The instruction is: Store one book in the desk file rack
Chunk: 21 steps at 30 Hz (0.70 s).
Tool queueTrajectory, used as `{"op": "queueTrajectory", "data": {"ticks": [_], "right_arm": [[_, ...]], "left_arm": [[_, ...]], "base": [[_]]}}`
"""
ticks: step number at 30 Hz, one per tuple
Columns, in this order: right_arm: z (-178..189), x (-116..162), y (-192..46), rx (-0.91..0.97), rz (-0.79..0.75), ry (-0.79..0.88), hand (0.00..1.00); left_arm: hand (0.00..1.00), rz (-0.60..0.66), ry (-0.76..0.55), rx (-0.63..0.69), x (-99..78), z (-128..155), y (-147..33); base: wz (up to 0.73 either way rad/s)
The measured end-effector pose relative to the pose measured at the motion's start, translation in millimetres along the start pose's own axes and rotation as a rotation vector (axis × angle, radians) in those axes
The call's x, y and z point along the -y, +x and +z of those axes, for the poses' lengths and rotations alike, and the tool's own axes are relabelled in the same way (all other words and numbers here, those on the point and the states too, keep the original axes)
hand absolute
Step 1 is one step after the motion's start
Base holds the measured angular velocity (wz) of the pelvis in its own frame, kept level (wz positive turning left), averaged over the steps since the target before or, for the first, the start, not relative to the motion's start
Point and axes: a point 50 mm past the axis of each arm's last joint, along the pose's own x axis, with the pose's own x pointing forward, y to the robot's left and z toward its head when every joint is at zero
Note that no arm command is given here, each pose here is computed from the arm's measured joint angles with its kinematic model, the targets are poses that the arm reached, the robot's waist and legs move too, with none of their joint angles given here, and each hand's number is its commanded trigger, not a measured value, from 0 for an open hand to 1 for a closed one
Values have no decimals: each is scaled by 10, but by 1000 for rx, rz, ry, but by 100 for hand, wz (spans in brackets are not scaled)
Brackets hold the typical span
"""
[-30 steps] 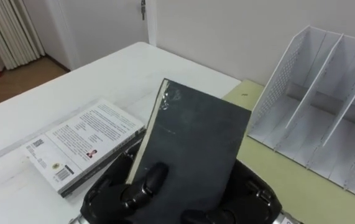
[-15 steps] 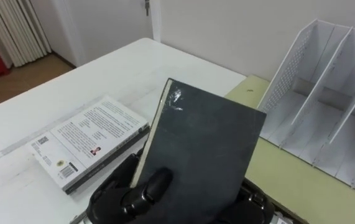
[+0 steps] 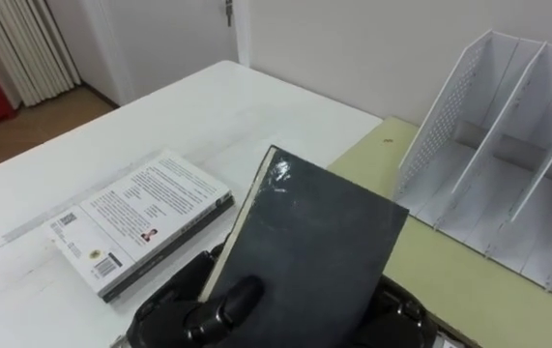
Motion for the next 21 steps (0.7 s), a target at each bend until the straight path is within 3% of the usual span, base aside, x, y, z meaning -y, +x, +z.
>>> {"op": "queueTrajectory", "data": {"ticks": [21], "right_arm": [[4, -1, -37, -21, 28, 19, 0]], "left_arm": [[100, 26, 16, -18, -89, 123, -147]], "base": [[0]]}}
